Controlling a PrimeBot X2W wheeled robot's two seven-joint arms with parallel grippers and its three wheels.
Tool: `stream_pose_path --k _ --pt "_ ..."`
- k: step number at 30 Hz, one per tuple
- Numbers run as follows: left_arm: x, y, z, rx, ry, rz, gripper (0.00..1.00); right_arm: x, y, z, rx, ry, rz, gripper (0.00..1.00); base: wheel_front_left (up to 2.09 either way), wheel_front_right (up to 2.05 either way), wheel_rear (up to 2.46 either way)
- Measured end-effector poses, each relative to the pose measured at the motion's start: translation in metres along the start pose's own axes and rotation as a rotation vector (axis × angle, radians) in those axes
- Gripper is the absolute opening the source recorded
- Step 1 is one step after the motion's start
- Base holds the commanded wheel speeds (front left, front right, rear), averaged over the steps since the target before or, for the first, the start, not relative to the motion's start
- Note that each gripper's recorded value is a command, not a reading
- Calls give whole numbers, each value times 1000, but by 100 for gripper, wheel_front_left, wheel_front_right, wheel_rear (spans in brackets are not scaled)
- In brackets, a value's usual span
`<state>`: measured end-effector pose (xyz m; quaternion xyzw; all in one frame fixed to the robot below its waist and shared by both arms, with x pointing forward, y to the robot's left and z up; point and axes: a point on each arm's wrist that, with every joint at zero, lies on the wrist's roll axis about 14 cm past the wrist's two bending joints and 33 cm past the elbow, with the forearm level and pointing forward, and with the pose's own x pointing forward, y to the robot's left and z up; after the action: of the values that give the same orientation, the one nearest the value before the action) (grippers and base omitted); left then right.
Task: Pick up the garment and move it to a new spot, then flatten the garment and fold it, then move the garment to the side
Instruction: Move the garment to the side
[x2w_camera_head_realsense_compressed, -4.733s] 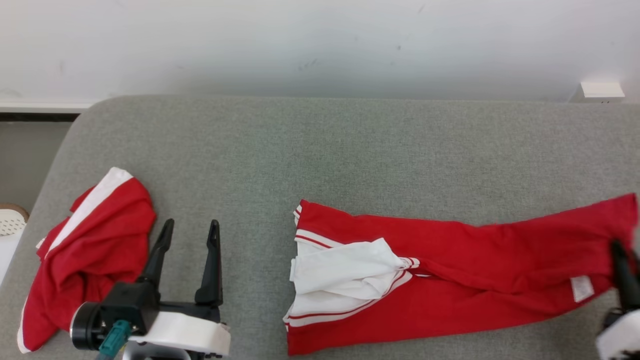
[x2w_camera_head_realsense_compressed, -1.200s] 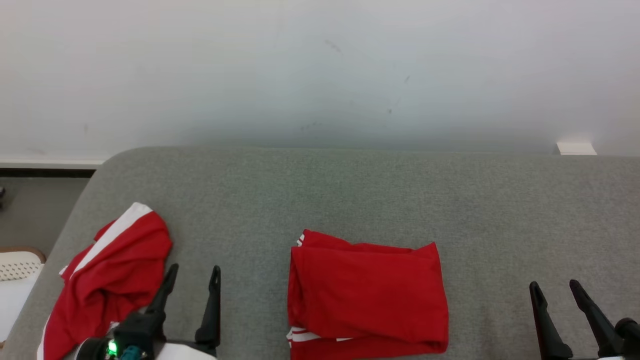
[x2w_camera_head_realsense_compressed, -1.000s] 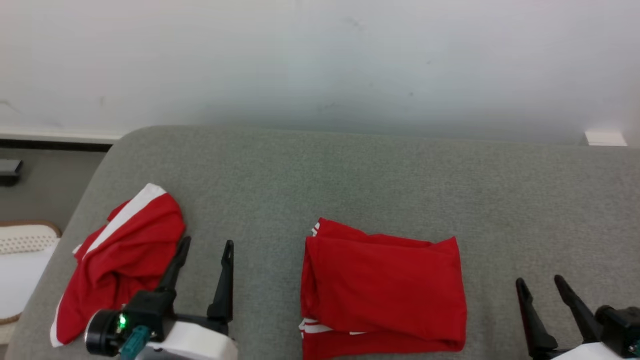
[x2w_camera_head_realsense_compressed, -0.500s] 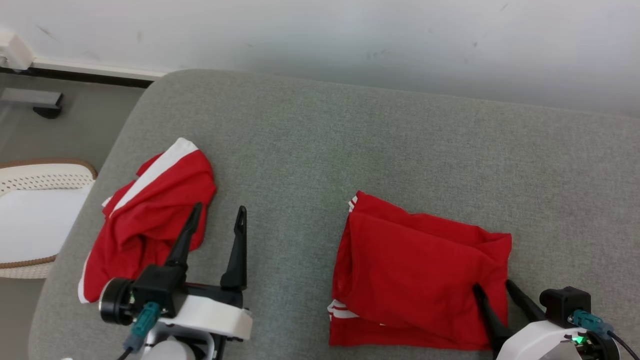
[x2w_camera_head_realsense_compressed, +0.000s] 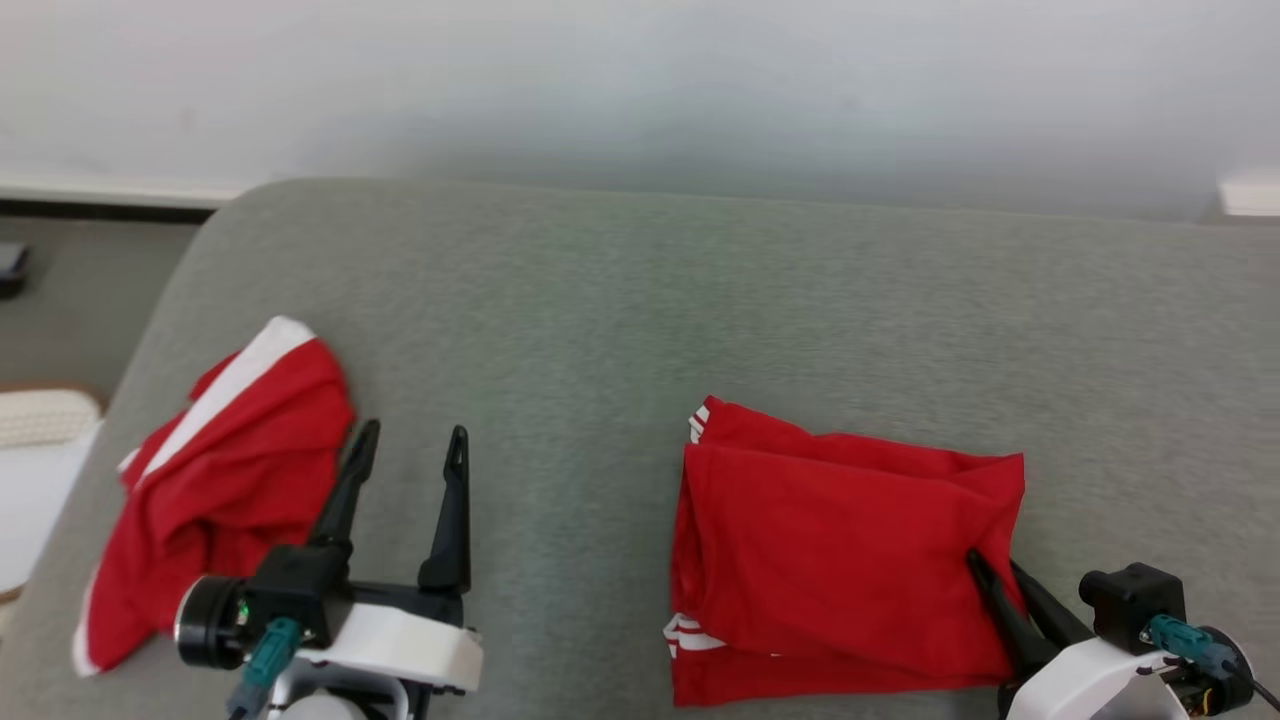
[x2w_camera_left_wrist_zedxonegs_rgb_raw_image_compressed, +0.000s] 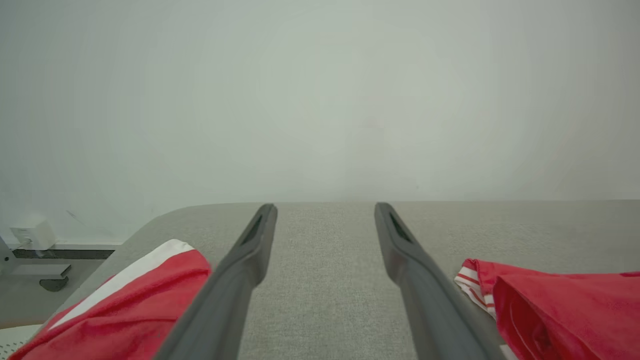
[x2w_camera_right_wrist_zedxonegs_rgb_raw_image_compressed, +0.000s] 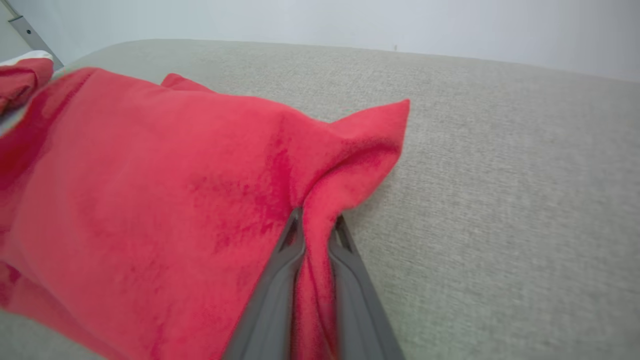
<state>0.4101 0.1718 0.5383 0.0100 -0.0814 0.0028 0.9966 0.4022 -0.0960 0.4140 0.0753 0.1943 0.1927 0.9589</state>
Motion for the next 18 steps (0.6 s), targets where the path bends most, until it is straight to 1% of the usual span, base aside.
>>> stream_pose_path --k 4,10,13,16,18 --pt "7 -27 -1 -25 -6 -73 100 -23 -25 6 -23 -20 -70 0 0 0 0" --pt "17 -83 5 -83 -31 -224 100 -63 -65 5 -17 -22 -194 0 0 0 0" --pt "24 -112 12 -106 -54 -308 100 -77 -89 11 -22 -35 -256 0 0 0 0" --pt "35 -134 15 -124 -74 -372 100 -83 -124 19 -47 -38 -332 0 0 0 0" --pt "43 -144 15 -135 -85 -399 100 -88 -155 28 -76 -39 -397 0 0 0 0"
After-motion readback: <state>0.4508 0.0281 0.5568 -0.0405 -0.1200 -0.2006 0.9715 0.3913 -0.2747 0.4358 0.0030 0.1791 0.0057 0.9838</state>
